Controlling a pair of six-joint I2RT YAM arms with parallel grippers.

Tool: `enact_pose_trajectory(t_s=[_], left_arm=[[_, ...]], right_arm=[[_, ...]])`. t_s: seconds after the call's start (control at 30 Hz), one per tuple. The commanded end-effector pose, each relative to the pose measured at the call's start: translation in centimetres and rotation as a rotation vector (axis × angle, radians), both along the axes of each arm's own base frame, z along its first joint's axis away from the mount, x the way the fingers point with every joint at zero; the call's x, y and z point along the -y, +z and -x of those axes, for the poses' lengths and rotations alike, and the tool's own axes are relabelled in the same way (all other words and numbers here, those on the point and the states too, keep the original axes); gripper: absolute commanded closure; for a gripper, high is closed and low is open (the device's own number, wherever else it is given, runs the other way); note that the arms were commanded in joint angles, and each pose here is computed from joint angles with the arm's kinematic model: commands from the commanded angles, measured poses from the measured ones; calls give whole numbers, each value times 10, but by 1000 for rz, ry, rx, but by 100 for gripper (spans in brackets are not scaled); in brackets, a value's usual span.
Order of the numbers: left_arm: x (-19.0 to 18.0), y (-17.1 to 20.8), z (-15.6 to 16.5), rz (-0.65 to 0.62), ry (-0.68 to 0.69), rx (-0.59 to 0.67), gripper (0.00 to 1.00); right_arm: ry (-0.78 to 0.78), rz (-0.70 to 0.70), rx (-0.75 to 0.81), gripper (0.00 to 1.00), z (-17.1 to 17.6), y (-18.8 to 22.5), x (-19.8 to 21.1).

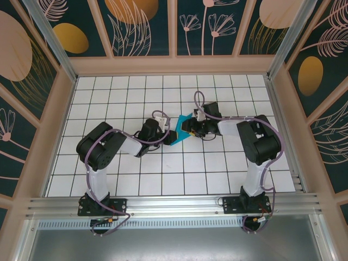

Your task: Fold a paper plane with a square sheet of paper (pick it up from the middle)

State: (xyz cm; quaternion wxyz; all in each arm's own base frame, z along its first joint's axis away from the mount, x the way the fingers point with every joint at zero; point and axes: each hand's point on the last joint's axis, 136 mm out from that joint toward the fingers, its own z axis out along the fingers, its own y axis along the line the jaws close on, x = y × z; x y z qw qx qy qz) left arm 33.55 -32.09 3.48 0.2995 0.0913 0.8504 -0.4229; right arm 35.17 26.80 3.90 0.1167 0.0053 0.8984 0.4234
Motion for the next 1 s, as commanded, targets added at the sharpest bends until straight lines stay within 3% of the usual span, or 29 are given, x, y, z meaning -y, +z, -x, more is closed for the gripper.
enact_pose_trajectory(t_s=[0.0, 0.33, 0.53, 0.8, 0.97], left_arm=[[6, 1, 1, 47, -25, -37, 88], [9, -1, -3, 62, -40, -63, 87], [8, 3, -4, 69, -44, -52, 84], [0, 11, -5, 50, -24, 4, 73], [-2, 7, -3, 40, -20, -4, 72]], right_arm=[[28, -13, 40, 50, -8, 3, -3], [23, -9, 33, 48, -12, 0, -5], [-36, 69, -21, 48, -14, -19, 6], [-97, 166, -92, 48, -12, -40, 14], [-112, 204, -134, 48, -10, -51, 16]])
